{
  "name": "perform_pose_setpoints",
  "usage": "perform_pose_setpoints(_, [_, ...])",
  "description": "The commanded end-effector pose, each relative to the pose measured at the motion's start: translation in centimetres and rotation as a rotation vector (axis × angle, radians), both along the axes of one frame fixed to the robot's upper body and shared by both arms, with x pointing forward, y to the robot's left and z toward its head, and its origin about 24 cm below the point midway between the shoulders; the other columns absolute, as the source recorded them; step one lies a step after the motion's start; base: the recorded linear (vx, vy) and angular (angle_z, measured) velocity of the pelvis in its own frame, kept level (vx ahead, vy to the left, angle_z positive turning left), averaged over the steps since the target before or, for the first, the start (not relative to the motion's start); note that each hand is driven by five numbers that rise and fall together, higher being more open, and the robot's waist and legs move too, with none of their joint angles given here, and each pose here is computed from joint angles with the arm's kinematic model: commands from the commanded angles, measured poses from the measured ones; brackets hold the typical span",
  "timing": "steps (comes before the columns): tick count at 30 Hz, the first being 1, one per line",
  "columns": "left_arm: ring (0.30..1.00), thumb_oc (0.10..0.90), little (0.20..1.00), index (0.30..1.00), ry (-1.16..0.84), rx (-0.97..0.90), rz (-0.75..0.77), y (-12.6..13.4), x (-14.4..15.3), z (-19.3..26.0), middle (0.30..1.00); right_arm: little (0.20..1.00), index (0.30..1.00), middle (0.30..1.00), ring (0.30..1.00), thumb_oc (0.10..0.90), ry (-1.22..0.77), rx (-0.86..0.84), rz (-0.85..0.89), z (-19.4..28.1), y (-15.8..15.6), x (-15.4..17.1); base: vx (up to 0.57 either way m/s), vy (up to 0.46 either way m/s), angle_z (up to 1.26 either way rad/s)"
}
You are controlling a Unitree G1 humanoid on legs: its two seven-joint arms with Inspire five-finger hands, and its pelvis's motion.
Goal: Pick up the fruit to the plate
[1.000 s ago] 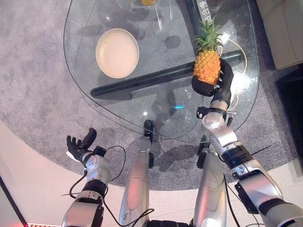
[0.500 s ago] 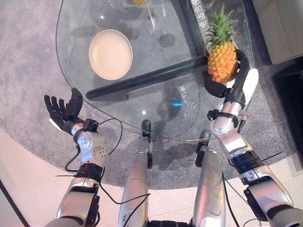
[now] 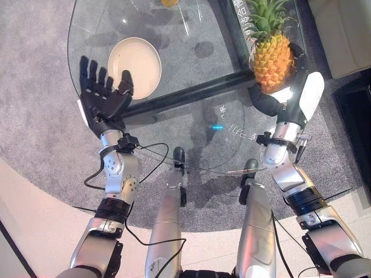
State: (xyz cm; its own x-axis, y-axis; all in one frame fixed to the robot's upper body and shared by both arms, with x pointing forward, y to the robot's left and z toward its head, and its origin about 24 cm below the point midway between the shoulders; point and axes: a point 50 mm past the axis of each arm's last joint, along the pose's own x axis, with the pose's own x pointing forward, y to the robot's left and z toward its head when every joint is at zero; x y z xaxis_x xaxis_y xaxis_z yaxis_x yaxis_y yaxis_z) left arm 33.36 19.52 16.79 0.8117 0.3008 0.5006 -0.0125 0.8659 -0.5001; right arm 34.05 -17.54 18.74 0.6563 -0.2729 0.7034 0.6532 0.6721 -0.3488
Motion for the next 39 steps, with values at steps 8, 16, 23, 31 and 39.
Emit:
perform_pose_setpoints(8, [0.9,0.8,0.9,0.9,-0.262,0.127,-0.288,-4.2,-0.2,6.8,0.9,0.2,0.3,0.3,0.3,0.1,-0.434,-0.153,0.236,8.2,3.9,-3.4,0.0,0.0,0.0])
perform_pose_setpoints(16, [0.9,0.8,0.9,0.9,-0.229,0.082,-0.433,-6.4,0.2,6.6,0.9,0.2,0.3,0.3,0.3,0.1,-0.441,-0.224,0.319,8.6,5.9,-3.7,0.0,-0.003,-0.01])
perform_pose_setpoints(23, [0.9,0.8,0.9,0.9,-0.211,0.034,-0.551,-7.9,0.4,6.7,0.9,0.2,0.3,0.3,0.3,0.1,-0.429,-0.287,0.373,8.9,7.3,-3.9,0.0,0.0,0.0])
perform_pose_setpoints(31, [0.9,0.8,0.9,0.9,-0.226,-0.066,-0.677,-9.3,0.2,7.0,0.9,0.2,0.3,0.3,0.3,0.1,-0.397,-0.33,0.445,8.8,8.7,-4.0,0.0,0.0,0.0])
perform_pose_setpoints(39, [0.9,0.8,0.9,0.9,-0.247,-0.135,-0.727,-9.9,0.0,7.2,0.9,0.2,0.3,0.3,0.3,0.1,-0.367,-0.348,0.501,8.6,9.9,-4.3,0.0,0.0,0.0])
